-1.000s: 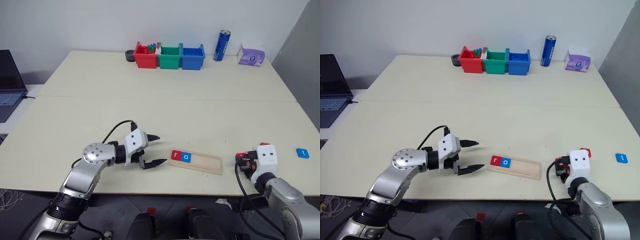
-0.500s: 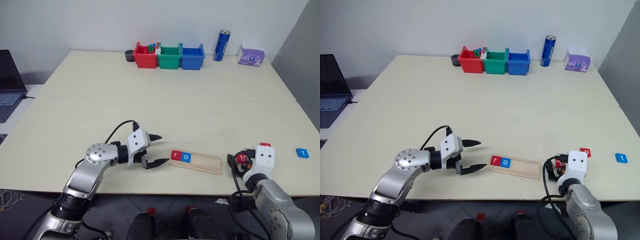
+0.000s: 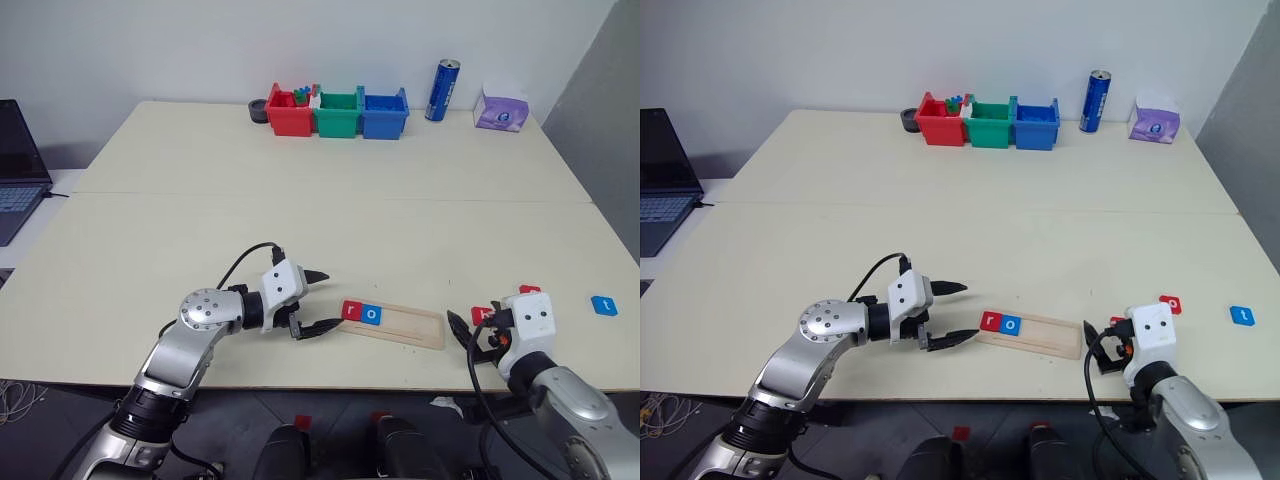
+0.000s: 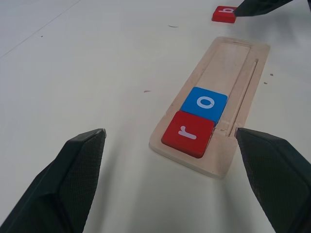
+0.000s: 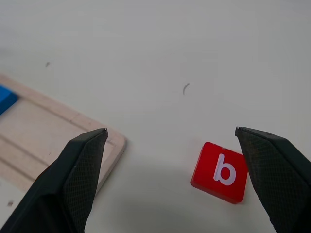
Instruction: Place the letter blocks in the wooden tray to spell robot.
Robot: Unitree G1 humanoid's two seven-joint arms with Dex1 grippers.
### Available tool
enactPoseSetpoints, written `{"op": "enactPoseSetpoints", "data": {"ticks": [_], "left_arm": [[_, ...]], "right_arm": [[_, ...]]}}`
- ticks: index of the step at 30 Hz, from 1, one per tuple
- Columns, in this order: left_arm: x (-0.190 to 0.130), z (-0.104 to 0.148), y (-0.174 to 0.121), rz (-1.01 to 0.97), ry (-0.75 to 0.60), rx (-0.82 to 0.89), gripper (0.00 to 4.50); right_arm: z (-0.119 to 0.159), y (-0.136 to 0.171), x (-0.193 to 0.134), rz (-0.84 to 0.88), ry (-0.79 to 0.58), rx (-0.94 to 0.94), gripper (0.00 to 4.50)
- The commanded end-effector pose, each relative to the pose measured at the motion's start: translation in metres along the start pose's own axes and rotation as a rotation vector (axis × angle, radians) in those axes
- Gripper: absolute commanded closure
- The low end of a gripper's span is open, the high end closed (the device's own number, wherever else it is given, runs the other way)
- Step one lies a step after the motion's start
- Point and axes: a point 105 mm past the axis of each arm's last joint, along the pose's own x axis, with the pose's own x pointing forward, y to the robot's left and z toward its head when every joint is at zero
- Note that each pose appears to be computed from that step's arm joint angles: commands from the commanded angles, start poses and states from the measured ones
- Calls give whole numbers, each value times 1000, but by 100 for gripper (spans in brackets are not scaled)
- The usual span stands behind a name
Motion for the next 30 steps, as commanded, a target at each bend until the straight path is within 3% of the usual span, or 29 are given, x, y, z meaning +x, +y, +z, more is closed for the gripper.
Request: {"op": "enactPoseSetpoints", "data": {"ticks": [1, 9, 15, 21, 24, 30], "left_arm": [[0, 12, -1, -25, -26, 45, 0], [-3, 16, 0, -31, -41, 34, 0], [-10, 13, -6, -48, -27, 23, 0], [-14, 12, -8, -56, -16, 39, 0], [-16, 13, -11, -80, -19, 37, 0], [-23, 16, -11, -125, -39, 13, 0]], "right_arm": [[17, -23, -4, 117, 0, -142, 3], [14, -46, 1, 374, 138, -284, 3], [5, -46, 14, 522, 205, -359, 3], [-2, -46, 25, 581, 249, -401, 3], [-5, -50, 27, 576, 272, -424, 63], [1, -54, 25, 580, 270, -417, 274]]}}
